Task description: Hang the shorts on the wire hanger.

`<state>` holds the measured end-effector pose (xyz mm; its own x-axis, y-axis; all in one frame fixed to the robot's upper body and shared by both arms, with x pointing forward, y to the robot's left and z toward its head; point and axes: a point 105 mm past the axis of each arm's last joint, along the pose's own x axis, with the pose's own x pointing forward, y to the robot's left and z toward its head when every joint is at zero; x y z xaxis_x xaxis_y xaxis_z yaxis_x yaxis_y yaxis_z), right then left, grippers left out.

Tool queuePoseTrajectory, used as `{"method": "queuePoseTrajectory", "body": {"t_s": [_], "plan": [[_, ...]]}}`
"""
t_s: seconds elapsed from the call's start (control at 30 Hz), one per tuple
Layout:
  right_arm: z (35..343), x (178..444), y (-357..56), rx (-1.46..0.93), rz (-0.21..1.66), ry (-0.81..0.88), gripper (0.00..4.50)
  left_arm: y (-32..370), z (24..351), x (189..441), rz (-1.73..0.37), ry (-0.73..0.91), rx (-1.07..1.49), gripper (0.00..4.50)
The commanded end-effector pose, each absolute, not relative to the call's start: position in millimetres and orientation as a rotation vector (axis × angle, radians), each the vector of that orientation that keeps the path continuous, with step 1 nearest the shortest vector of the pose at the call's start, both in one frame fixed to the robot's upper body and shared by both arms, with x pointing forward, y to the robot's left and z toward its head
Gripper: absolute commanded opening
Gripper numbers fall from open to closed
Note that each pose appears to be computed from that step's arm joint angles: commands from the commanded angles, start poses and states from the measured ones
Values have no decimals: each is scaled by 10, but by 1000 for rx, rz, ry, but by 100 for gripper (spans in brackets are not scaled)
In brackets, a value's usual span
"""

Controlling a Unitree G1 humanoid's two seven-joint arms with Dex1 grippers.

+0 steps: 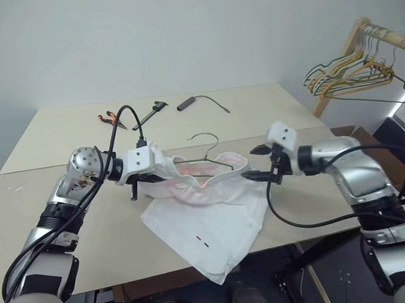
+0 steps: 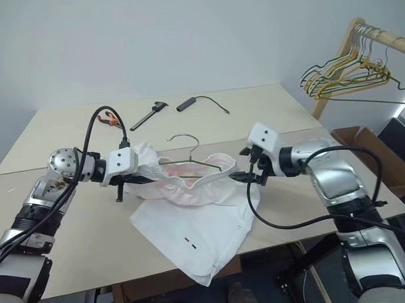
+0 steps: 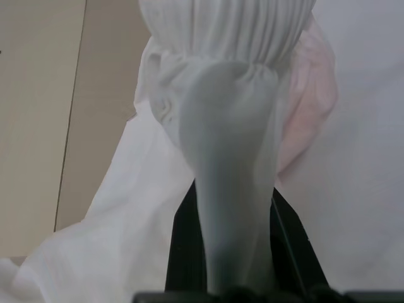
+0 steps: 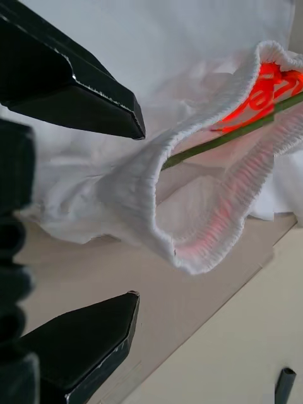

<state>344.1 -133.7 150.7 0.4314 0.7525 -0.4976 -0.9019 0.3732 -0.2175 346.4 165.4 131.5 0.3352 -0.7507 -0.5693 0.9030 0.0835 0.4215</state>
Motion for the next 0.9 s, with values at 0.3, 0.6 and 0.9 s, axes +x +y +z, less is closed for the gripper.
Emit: {"method": "queuePoseTrajectory", "body": {"t_s": [0.3,0.6,0.9], "plan": [[1603,3447,-1409,-583,1085,398,254,1714,1465,3449,-1212,175,850,0],[1612,3404,-1439,-532,1045,385,3,1762,1456,3448,-1206,187,850,0],[2041,3242,-1458,-503,1009,213,3,1823,1346,3524,-1156,273,837,0]]}}
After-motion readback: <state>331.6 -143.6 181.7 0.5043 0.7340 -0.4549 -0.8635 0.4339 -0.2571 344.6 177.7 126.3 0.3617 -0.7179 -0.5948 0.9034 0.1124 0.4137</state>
